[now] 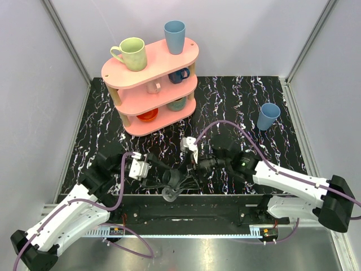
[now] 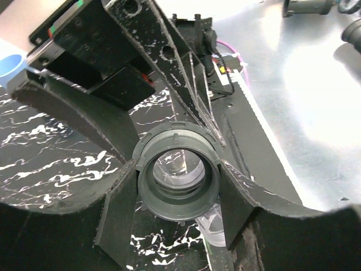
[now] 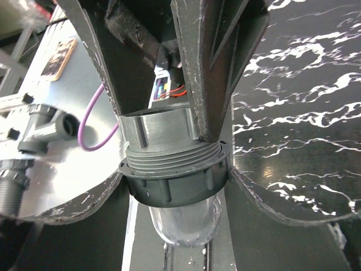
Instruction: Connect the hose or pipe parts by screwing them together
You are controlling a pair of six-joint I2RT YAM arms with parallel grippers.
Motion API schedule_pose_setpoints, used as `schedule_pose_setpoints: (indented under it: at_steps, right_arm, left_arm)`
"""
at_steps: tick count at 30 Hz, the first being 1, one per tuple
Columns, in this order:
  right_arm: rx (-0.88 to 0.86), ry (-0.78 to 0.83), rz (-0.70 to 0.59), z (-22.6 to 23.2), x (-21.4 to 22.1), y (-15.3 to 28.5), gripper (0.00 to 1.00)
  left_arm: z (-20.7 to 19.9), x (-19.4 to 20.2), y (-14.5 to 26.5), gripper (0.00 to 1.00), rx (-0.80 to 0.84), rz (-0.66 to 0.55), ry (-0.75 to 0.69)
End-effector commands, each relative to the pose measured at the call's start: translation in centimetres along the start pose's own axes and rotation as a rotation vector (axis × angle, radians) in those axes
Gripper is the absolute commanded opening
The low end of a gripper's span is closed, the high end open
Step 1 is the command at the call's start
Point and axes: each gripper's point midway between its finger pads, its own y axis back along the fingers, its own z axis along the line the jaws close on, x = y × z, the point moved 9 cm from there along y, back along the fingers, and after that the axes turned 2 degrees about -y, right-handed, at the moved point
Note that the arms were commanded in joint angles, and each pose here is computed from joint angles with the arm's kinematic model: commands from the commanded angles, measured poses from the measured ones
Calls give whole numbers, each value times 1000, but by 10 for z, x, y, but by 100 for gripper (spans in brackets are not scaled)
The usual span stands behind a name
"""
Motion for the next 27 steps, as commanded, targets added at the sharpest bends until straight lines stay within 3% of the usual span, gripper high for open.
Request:
schedule_pose_setpoints:
  at_steps: [1, 5, 6, 9, 12, 13, 14, 19, 22, 27]
  right_arm:
    - [-240, 229, -253, 28, -81, -9, 0]
    - [-226, 225, -245, 23, -78, -14, 0]
    - [-206, 225, -252, 21, -77, -14, 0]
    - [-155, 242, -267, 18, -73, -11, 0]
    - [-87, 248, -258, 12, -66, -10, 0]
    - [-68, 263, -255, 10, -65, -9, 0]
    - [-49, 260, -245, 8, -61, -9, 0]
    - [26, 280, -242, 0, -57, -7, 0]
    - [65, 277, -242, -3, -56, -7, 0]
    - [152, 285, -239, -13, -51, -6, 0]
  left_arm:
    - [3, 2, -8, 0, 80, -14, -85]
    - [5, 0, -6, 0, 35, 6, -93]
    - [6, -2, -4, 9, 21, 15, -100]
    - [4, -6, 1, 47, -31, 28, -97]
    - [2, -13, 6, 75, -118, 13, -98]
    - [1, -20, 9, 77, -142, -6, -117]
    - [-1, -23, 10, 87, -163, -15, -79]
    - [-4, -43, 19, 99, -259, -47, -5]
    - [-7, -49, 22, 99, -281, -42, 60]
    - [-2, -61, 30, 99, -505, -37, 350]
